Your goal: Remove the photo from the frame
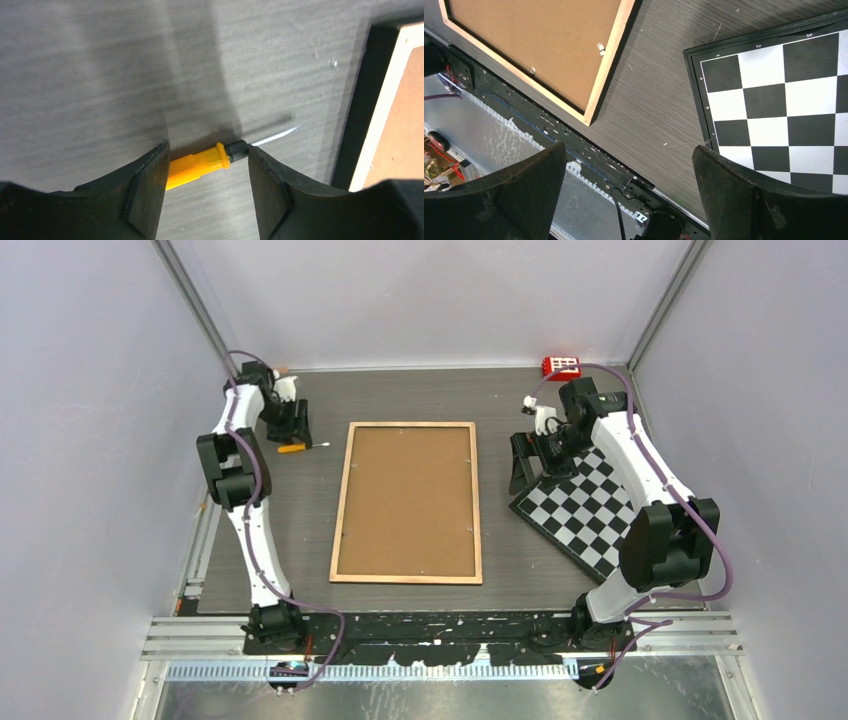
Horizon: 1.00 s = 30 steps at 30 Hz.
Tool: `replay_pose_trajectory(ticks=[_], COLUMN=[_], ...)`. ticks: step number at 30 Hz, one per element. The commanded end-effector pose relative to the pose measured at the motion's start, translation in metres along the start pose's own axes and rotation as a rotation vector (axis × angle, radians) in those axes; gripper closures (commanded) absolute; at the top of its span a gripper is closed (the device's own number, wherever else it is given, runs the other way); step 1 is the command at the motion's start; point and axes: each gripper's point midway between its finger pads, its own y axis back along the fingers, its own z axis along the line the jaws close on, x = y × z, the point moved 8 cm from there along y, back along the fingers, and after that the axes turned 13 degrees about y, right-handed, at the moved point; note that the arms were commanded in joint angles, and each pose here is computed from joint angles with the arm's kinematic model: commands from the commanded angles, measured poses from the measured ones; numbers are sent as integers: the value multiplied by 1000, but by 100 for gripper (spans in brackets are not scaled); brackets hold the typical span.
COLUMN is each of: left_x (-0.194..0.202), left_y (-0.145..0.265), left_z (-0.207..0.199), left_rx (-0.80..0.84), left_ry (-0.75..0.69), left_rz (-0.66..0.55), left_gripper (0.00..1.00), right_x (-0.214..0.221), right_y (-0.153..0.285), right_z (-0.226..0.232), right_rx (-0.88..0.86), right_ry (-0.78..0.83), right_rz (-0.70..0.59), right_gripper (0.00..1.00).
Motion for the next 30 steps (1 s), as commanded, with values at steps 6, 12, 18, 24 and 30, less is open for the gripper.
replay_pose_trajectory(ticks=[6,12,18,24,30], left_x=[33,38,47,56,39], left_y=[56,81,85,66,40], left_z=[2,11,8,17,39], left_rx=[157,216,269,304,191], left_ry=[191,35,-275,-520,-615], left_rz=[58,-13,-137,-46,-61], left_gripper=[34,24,19,18,17], right_x=[-11,-12,-15,-17,-18], right_y=[12,12,16,20,21], right_z=[8,9,11,15,16], right_rx=[-20,-30,-43,-57,-66], right_ry=[22,33,58,76,64], right_rz=[-92,-106,-125,-139,-126], right_gripper=[0,0,0,0,0])
